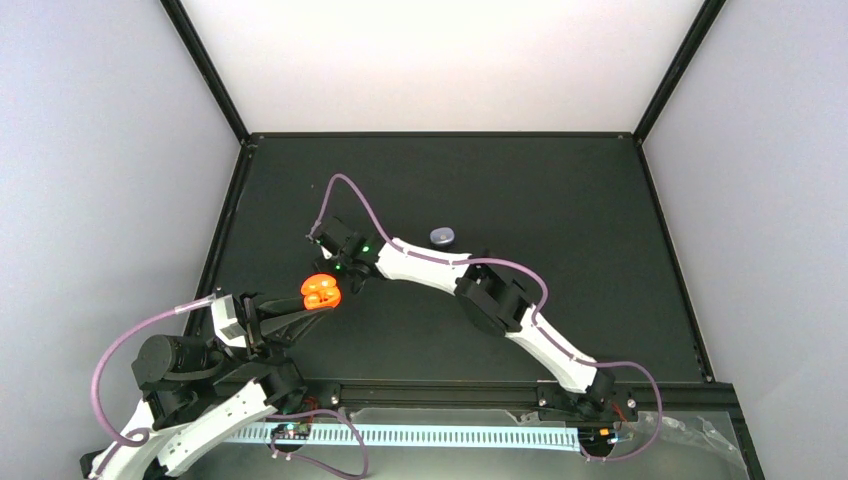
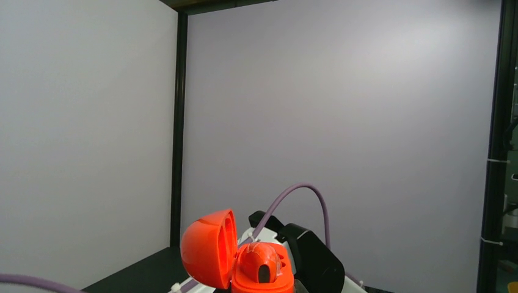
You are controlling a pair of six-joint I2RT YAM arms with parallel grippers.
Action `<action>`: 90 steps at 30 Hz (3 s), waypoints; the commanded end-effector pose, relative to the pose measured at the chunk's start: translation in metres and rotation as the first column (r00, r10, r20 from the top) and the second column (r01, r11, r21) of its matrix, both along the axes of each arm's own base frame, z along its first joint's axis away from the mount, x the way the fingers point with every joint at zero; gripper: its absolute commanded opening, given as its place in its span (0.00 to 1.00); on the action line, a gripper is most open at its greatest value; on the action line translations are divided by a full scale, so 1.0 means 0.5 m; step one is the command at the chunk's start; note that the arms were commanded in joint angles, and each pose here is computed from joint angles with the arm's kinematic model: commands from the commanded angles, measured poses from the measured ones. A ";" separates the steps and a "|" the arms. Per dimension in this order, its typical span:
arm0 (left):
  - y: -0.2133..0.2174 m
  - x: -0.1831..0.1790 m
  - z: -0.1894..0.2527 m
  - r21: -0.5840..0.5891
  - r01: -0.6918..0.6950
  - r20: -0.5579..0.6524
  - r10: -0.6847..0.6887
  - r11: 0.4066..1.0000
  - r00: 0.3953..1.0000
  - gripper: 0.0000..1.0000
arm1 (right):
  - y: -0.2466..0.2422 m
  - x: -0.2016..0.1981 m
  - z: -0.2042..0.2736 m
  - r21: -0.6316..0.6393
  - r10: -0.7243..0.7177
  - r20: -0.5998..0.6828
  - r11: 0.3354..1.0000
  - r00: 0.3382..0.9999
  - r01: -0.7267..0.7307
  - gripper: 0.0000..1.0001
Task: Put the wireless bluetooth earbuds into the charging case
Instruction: Move the earbud to the center of the board.
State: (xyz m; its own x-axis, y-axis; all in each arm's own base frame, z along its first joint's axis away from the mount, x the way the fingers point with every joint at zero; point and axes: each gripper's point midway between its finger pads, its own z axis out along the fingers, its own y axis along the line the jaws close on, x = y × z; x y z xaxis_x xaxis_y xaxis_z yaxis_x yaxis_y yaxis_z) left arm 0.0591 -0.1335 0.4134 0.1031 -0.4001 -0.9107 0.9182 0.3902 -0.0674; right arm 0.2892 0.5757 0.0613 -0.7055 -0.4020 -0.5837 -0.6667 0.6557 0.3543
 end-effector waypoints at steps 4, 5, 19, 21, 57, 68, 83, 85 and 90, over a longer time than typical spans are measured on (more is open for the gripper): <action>0.011 -0.007 0.009 -0.012 -0.005 0.017 0.005 1.000 1.000 0.02 | -0.022 0.018 -0.065 -0.122 -0.017 0.032 0.992 0.999 0.020 0.43; 0.011 -0.007 0.009 -0.011 -0.004 0.016 0.004 1.000 1.000 0.02 | -0.020 0.020 -0.067 -0.124 -0.013 0.034 0.992 0.999 0.018 0.42; 0.017 -0.009 0.012 -0.017 -0.010 0.019 0.010 1.000 1.000 0.02 | -0.013 0.006 -0.086 -0.176 0.030 0.068 0.984 0.997 -0.018 0.24; 0.018 -0.010 0.013 -0.019 -0.009 0.020 0.010 1.000 1.000 0.02 | -0.015 0.002 -0.089 -0.185 0.034 0.070 0.983 0.997 -0.020 0.23; 0.016 -0.017 0.013 -0.028 0.013 0.026 -0.012 1.000 1.000 0.02 | -0.054 -0.027 -0.053 -0.220 0.031 0.133 0.975 0.991 -0.001 0.07; 0.015 -0.018 0.012 -0.031 0.018 0.026 -0.017 0.999 1.000 0.02 | -0.053 -0.020 -0.030 -0.177 0.003 0.134 0.984 0.991 0.021 0.01; 0.022 -0.017 0.008 -0.027 0.004 0.023 -0.003 1.000 1.000 0.01 | -0.254 -0.024 0.050 -0.107 -0.160 0.163 0.978 0.974 0.179 0.01; 0.020 -0.017 0.007 -0.025 0.005 0.025 -0.004 1.000 1.000 0.02 | -0.319 -0.044 0.038 -0.140 -0.178 0.157 0.970 0.971 0.201 0.01; 0.005 -0.014 -0.001 -0.004 0.021 0.023 -0.021 1.000 1.000 0.02 | -0.459 -0.105 -0.002 -0.236 -0.215 0.125 0.942 0.969 0.239 0.01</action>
